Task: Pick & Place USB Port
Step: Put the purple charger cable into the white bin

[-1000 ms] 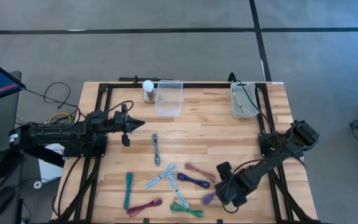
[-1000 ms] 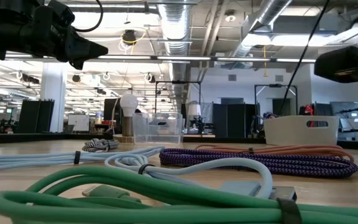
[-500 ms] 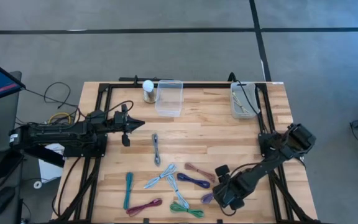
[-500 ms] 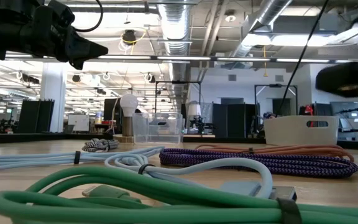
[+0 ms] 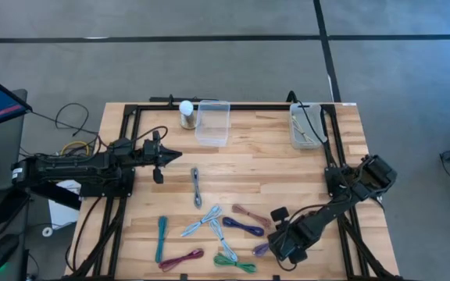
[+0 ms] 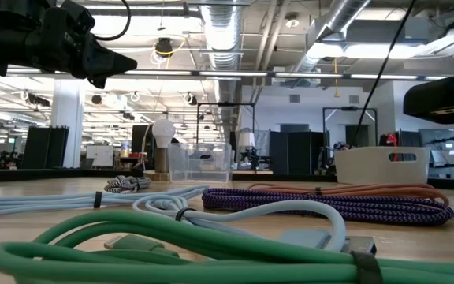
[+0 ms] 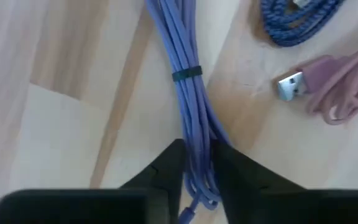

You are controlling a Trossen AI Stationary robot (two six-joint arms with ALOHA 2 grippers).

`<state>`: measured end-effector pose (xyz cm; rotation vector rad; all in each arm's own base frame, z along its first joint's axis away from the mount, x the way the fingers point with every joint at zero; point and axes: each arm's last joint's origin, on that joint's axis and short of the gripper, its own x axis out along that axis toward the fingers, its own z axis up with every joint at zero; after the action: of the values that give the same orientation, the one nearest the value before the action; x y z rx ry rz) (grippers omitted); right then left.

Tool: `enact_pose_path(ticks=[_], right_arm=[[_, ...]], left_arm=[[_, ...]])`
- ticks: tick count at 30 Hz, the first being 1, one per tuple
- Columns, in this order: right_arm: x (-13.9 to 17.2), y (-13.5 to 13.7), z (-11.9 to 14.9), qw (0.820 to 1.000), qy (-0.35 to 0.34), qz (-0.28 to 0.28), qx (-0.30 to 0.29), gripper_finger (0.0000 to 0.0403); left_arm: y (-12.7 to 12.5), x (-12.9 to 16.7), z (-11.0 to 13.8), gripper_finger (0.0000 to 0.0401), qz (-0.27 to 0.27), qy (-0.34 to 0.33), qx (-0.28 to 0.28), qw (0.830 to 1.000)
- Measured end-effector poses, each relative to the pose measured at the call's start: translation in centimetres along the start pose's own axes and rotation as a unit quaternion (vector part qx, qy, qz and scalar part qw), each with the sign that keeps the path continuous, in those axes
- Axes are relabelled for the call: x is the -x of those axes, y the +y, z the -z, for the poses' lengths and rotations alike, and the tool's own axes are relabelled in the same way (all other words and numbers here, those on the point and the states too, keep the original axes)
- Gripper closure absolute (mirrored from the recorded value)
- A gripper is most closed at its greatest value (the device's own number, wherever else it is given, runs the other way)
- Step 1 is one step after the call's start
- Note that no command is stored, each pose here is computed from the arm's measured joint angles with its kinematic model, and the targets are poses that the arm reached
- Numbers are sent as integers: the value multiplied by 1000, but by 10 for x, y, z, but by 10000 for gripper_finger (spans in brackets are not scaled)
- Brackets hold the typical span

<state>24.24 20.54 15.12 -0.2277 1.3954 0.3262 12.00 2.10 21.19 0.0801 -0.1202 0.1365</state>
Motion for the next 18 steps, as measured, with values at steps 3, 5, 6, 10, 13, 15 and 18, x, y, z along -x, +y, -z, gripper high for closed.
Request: enact_pose_path(ticks=[3,5,6,10,13,15,18], right_arm=[[0,0,0,1000,0,0,0,371],[0,0,0,1000,1,0,0,390],[0,0,0,1000,1,0,0,394],[0,0,1,1000,6,2,0,382],[1,-1,3,1000,13,4,0,384],[1,-2,4,1000,22,7,1,393],[1,-2,6,1000,29,10,1,396]], left_arm=[[0,0,0,392,0,0,0,1000],[0,0,0,392,0,0,0,1000],[0,0,0,392,0,0,0,1000],[0,0,0,392,0,0,0,1000],[0,0,0,392,0,0,0,1000],[0,0,0,392,0,0,0,1000],[0,0,0,392,0,0,0,1000]])
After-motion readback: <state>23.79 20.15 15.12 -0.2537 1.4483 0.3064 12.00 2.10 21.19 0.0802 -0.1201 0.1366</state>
